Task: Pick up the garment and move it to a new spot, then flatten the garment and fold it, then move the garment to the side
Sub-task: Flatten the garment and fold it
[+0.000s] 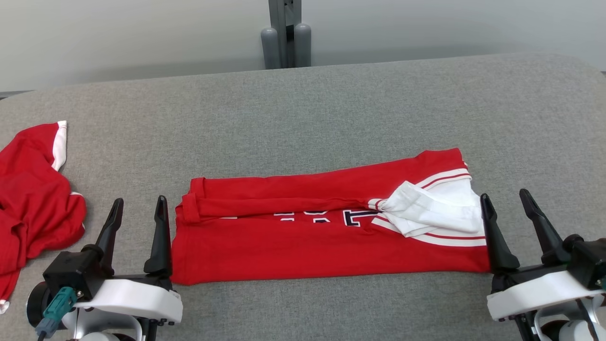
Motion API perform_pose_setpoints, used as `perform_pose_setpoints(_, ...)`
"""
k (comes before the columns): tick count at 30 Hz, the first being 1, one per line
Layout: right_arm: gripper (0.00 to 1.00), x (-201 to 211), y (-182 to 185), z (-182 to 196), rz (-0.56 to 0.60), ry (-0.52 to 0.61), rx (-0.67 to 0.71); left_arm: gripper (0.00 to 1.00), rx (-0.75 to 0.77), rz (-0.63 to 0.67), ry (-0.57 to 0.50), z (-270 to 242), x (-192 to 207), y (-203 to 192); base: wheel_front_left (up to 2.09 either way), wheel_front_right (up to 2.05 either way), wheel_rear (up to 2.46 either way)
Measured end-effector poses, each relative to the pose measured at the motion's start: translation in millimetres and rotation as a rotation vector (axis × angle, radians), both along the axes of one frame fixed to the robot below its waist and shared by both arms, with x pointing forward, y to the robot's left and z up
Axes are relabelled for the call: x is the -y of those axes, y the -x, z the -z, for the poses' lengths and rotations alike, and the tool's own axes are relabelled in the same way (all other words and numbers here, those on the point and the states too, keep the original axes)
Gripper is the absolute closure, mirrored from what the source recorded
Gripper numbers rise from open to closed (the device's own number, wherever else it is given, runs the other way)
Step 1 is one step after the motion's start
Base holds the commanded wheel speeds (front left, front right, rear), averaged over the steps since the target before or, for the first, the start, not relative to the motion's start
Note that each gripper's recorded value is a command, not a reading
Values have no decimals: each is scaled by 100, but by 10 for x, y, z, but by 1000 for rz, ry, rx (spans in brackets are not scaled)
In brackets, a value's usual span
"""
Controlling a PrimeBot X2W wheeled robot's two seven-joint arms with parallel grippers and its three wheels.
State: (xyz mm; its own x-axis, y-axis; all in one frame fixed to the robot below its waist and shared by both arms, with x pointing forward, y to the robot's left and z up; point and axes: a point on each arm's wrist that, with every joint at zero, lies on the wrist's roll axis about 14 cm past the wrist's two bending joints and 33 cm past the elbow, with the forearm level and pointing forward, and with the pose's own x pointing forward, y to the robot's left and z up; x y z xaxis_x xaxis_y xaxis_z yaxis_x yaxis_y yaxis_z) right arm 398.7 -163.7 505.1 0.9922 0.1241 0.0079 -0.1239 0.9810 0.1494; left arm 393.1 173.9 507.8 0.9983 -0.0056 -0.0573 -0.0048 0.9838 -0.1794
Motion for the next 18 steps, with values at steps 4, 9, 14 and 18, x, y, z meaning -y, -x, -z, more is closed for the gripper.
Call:
perform_pose_setpoints(4, 0, 95, -60, 33, 18, 17, -16, 0, -5, 2, 3, 18, 5, -1, 0, 0, 0)
perform_pose_setpoints(9, 0, 336, -106, 435, 53, 60, -151, 0, -4, 10, 7, 29, 25, -51, 0, 0, 0)
perform_pose_setpoints(14, 0, 356, -189, 845, 48, 46, -270, 0, -25, 9, 12, 124, 25, -106, 0, 0, 0)
perform_pose_setpoints(18, 0, 239, -271, 1091, 22, 14, -334, 0, -41, 14, 12, 193, 32, -145, 0, 0, 0)
